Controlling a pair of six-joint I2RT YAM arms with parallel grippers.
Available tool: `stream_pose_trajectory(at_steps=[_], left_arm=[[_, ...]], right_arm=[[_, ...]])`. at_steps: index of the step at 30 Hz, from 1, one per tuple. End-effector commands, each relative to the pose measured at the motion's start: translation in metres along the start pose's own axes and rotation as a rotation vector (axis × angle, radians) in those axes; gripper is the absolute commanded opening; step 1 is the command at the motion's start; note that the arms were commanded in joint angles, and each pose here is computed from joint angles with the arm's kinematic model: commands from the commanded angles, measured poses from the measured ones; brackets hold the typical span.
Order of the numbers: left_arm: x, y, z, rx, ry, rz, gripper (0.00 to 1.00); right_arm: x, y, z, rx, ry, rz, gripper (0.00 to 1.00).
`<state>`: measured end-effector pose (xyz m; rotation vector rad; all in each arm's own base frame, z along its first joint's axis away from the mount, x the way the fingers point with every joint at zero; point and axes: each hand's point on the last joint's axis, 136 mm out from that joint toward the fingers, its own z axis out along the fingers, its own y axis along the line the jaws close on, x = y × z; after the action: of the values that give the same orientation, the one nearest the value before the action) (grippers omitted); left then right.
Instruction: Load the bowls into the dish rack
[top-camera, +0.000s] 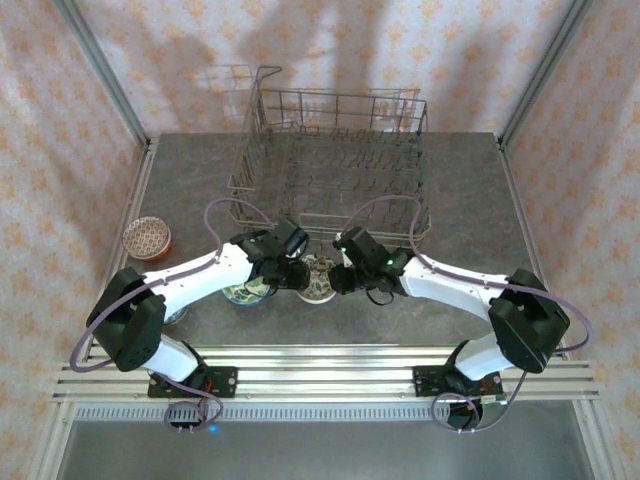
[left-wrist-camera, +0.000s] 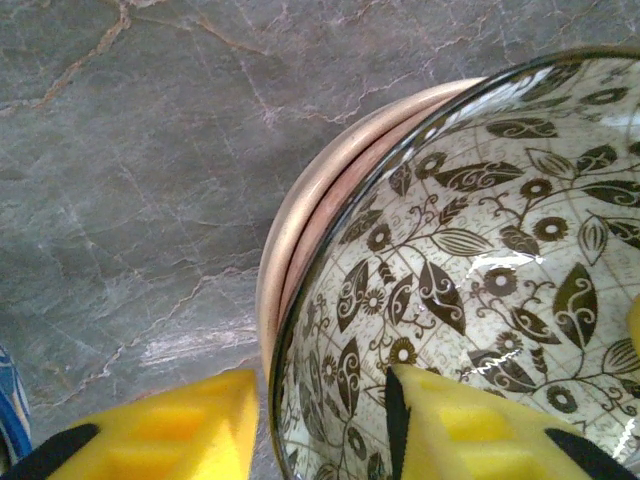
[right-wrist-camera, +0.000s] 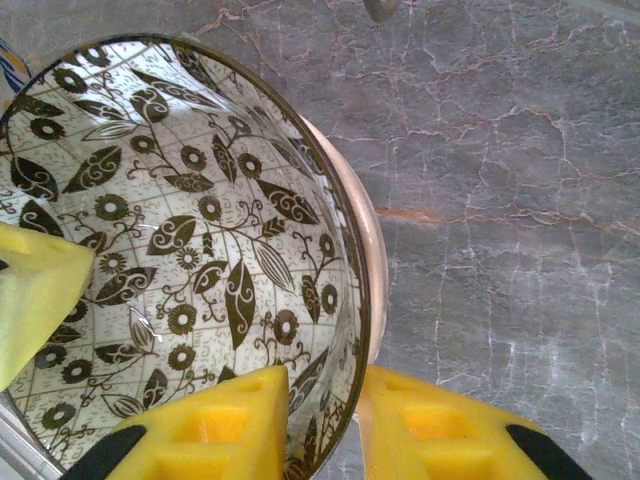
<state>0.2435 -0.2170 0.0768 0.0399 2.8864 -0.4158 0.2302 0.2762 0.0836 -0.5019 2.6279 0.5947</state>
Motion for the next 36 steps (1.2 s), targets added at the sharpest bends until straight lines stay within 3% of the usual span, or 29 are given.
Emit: stream_pose_trajectory(at_steps=[1, 4, 11, 15, 36], left_arm=[[-0.003, -0.001, -0.006, -0.002, 0.006, -0.004, 0.34], [-0.004, -0.003, -0.007, 0.007, 0.005, -0.002, 0.27], [-0.003, -0.005, -0.009, 0.02, 0.002, -0.006, 0.27], [-0.004, -0.012, -0.013, 0.063, -0.002, -0.023, 0.35], [-0.007, -0.006, -0.023, 0.033, -0.04, -0.042, 0.45]], right_arm=[[0.014, 0.001, 0.005, 0.006, 0.068, -0.015, 0.24], [0.015, 0.0, 0.006, 0.012, 0.07, -0.014, 0.25], [0.015, -0.003, 0.005, 0.028, 0.063, -0.011, 0.27], [0.015, -0.004, 0.006, 0.034, 0.064, -0.008, 0.27], [0.016, -0.007, 0.01, 0.048, 0.074, -0.002, 0.28]])
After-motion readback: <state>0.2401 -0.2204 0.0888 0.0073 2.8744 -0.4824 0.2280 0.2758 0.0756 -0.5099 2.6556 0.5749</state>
